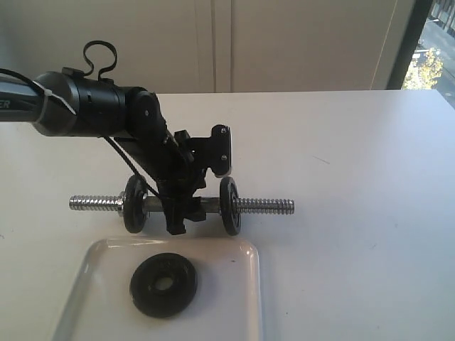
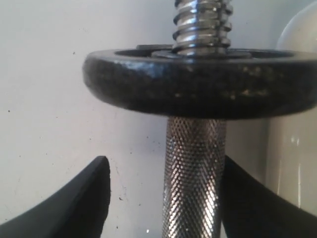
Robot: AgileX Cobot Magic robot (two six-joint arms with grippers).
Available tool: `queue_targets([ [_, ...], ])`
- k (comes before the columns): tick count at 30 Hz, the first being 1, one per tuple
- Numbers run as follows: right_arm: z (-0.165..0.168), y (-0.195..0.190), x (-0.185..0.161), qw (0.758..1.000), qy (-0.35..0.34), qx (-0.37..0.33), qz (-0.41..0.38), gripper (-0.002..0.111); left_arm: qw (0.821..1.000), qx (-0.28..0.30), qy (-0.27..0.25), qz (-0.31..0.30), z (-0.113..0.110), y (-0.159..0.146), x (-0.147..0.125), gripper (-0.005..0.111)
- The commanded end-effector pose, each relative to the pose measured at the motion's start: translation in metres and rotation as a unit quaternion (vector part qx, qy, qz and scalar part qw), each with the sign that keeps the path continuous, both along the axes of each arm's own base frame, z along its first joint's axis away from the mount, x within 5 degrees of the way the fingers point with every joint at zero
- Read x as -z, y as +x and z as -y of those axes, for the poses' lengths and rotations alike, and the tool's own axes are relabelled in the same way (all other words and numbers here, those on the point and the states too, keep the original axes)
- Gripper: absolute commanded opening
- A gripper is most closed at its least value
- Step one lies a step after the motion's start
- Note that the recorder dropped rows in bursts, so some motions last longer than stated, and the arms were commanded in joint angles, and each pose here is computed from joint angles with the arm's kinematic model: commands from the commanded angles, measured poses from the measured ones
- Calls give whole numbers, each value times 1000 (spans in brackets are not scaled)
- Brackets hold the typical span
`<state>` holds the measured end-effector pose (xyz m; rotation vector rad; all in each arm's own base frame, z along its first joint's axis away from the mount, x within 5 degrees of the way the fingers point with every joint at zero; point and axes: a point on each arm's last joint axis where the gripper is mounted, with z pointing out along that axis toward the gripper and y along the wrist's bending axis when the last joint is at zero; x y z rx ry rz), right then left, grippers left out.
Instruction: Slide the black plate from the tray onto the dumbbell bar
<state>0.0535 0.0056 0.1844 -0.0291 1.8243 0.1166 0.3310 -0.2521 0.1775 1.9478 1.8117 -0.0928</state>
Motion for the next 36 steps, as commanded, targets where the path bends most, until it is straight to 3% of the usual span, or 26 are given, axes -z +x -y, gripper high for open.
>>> queue_targets([
  [1, 0, 0, 1, 1000, 0, -2, 2, 0, 1000, 1, -3, -2, 2, -1, -1, 64],
  [36, 0, 0, 1, 1000, 0, -2, 2, 0, 1000, -5, 0, -4, 4, 2, 11, 61],
])
